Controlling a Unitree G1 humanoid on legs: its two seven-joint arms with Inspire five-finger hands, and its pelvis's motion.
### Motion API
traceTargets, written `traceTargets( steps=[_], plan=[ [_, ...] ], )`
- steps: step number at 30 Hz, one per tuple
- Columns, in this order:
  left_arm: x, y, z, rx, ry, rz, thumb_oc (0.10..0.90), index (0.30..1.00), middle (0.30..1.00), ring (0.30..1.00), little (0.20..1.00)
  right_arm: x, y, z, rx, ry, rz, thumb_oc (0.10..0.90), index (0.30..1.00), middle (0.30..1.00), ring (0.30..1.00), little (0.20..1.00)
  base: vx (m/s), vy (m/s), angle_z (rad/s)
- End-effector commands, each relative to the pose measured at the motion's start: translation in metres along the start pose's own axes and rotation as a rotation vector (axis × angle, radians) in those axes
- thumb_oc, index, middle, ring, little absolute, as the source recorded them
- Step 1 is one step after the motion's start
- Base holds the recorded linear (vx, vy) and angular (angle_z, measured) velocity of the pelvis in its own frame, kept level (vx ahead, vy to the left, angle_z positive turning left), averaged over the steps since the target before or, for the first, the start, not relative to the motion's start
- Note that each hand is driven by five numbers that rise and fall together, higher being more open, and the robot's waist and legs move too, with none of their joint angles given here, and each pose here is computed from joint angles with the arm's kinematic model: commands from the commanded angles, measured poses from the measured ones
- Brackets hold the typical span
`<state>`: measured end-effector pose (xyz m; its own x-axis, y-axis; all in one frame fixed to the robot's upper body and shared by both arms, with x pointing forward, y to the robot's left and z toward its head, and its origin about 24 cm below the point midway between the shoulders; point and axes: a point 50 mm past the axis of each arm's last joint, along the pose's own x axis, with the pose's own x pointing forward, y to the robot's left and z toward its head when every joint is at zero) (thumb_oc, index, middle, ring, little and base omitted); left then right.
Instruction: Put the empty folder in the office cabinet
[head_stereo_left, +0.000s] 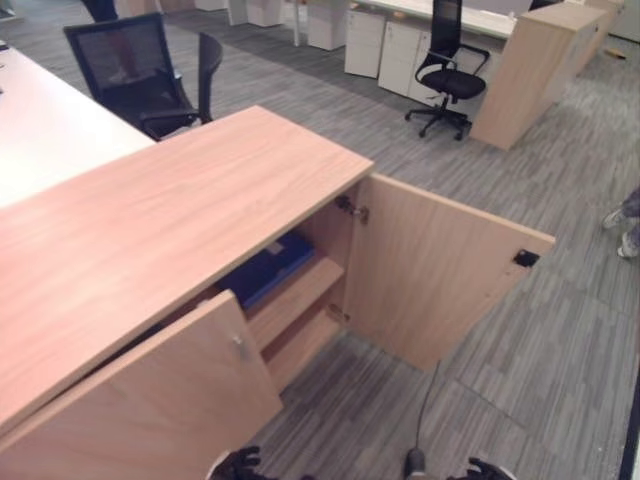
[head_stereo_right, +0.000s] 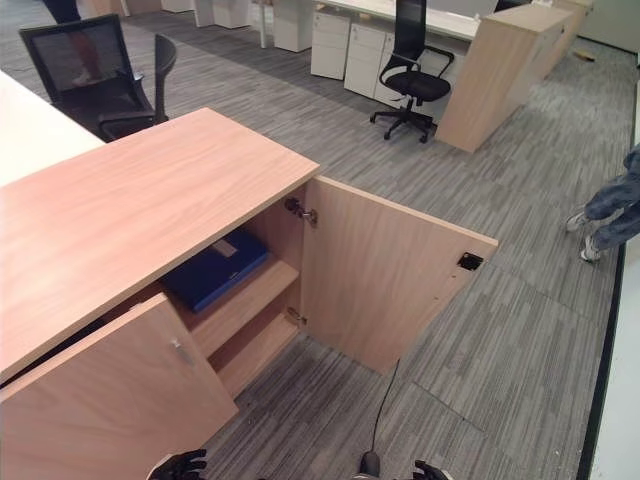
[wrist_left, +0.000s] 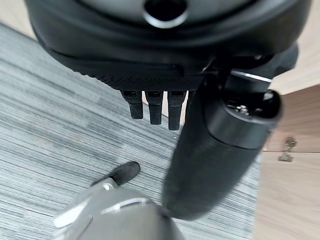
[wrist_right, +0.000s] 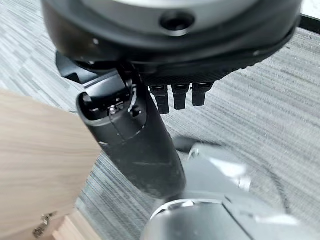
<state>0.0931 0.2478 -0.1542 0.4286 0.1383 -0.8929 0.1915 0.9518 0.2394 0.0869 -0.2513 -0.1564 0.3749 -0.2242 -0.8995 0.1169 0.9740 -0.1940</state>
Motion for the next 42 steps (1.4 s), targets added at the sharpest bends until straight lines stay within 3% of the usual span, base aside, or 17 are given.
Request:
traceTargets(
  steps=[1,8,14,18,19,20,29,35,42],
  plan=[
    [0.001,0.012,0.015,0.025,-0.066,0.041,0.800,0.900,0.900,0.900,0.900,0.004,0.009,0.040,-0.024,-0.133,0.046,0.800,0.900,0.900,0.900,0.900,0.06,-0.113,0.38],
    [0.000,0.008,0.005,0.036,-0.038,0.027,0.800,0.900,0.900,0.900,0.900,0.004,0.001,0.041,-0.010,-0.129,0.032,0.800,0.900,0.900,0.900,0.900,0.07,-0.193,-0.07],
    [-0.001,0.003,0.005,0.088,-0.046,-0.006,0.800,0.900,0.900,0.900,0.900,0.002,-0.030,0.070,0.027,-0.211,-0.047,0.800,0.900,0.900,0.900,0.900,0.05,-0.236,0.25],
    [-0.002,0.002,0.003,0.107,-0.055,-0.021,0.800,0.900,0.900,0.900,0.900,-0.007,-0.062,0.127,0.033,-0.373,-0.128,0.800,0.900,0.900,0.900,0.900,0.02,-0.195,0.27],
    [-0.003,0.001,0.003,0.122,-0.065,-0.036,0.800,0.900,0.900,0.900,0.900,-0.018,-0.080,0.163,0.019,-0.477,-0.175,0.800,0.900,0.900,0.900,0.900,0.00,-0.172,0.26],
    [-0.003,0.001,0.004,0.121,-0.066,-0.037,0.800,0.900,0.900,0.900,0.900,-0.019,-0.080,0.164,0.019,-0.478,-0.176,0.800,0.900,0.900,0.900,0.900,0.01,-0.142,0.22],
    [-0.004,-0.005,0.006,0.167,-0.085,-0.093,0.800,0.900,0.900,0.900,0.900,-0.091,-0.154,0.278,0.063,-0.794,-0.399,0.800,0.900,0.900,0.900,0.900,0.00,-0.080,0.59],
    [-0.007,-0.005,-0.005,0.151,-0.058,-0.094,0.800,0.900,0.900,0.900,0.900,-0.116,-0.154,0.314,0.055,-0.902,-0.404,0.800,0.900,0.900,0.900,0.900,0.05,-0.019,0.11],
    [-0.007,-0.010,-0.003,0.149,-0.069,-0.098,0.800,0.900,0.900,0.900,0.900,-0.118,-0.118,0.336,-0.022,-0.975,-0.317,0.800,0.900,0.900,0.900,0.900,0.01,0.011,-0.02]
  ],
)
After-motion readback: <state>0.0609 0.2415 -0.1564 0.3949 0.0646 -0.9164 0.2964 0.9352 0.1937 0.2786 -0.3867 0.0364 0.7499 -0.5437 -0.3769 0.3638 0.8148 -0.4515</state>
